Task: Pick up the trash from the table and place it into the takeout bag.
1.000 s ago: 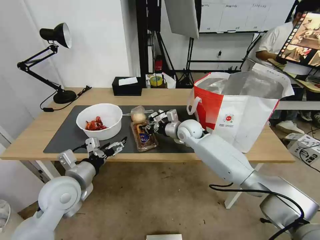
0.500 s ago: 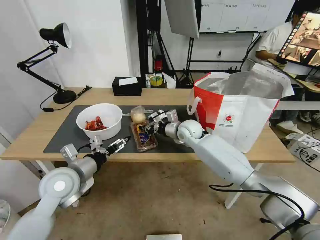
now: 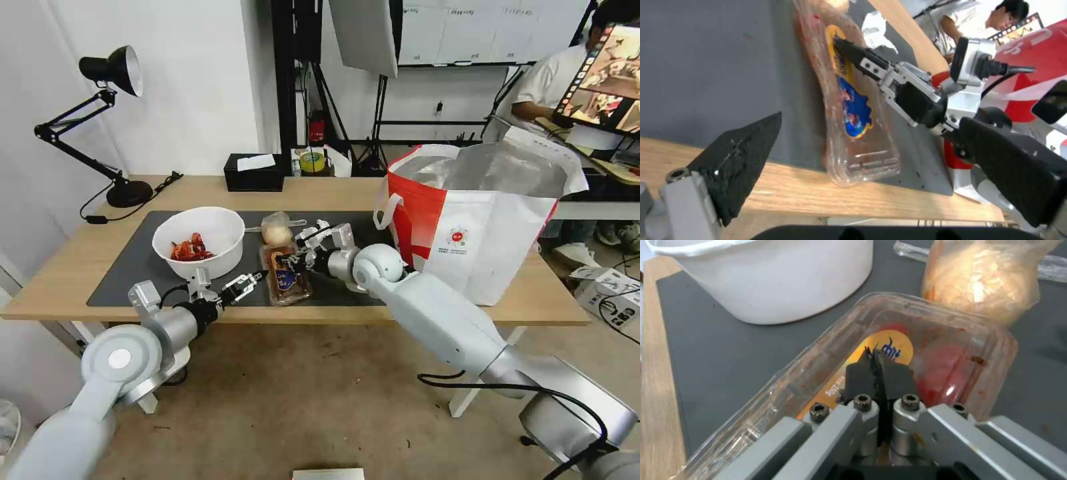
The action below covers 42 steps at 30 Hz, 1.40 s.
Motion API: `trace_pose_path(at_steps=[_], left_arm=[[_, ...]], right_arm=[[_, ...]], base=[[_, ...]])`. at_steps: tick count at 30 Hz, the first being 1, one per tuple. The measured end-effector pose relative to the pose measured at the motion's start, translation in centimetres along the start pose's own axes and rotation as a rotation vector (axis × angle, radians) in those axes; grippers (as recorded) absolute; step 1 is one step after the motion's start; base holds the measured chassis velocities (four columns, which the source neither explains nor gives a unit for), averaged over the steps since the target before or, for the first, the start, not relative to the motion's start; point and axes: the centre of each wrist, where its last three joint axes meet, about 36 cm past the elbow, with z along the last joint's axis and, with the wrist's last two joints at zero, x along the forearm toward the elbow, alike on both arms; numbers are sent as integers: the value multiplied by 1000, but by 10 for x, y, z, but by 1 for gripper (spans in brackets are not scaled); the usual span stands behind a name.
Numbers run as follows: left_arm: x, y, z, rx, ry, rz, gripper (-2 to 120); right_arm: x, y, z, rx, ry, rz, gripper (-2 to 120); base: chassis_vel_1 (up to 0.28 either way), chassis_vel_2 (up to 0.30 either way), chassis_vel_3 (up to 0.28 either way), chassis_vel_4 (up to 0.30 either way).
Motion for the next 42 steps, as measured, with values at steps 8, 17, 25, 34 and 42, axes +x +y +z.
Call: trace_pose_path(at_steps=[8,17,25,34,42], left_arm=[[-11,-2,2,-2,20,12,100],[-23,-4,2,-12,39,13,100],[-33,-2,1,-14,55,-11,100],[-42,-2,0,-18,68,-18,100],[-51,-2,2,-11,81,-21,100]], right_arm=[[2,1,2,-4,-5,-2,0],[4,1,1,-5,-10,-2,0],[4,1,1,-6,-12,-2,0],[3,2,1,-8,-14,-3,0],[5,1,3,-13,-15,-1,0]], base=[[0,0,0,0],[0,0,0,0],[0,0,0,0],[0,0,0,0],[0,0,0,0]])
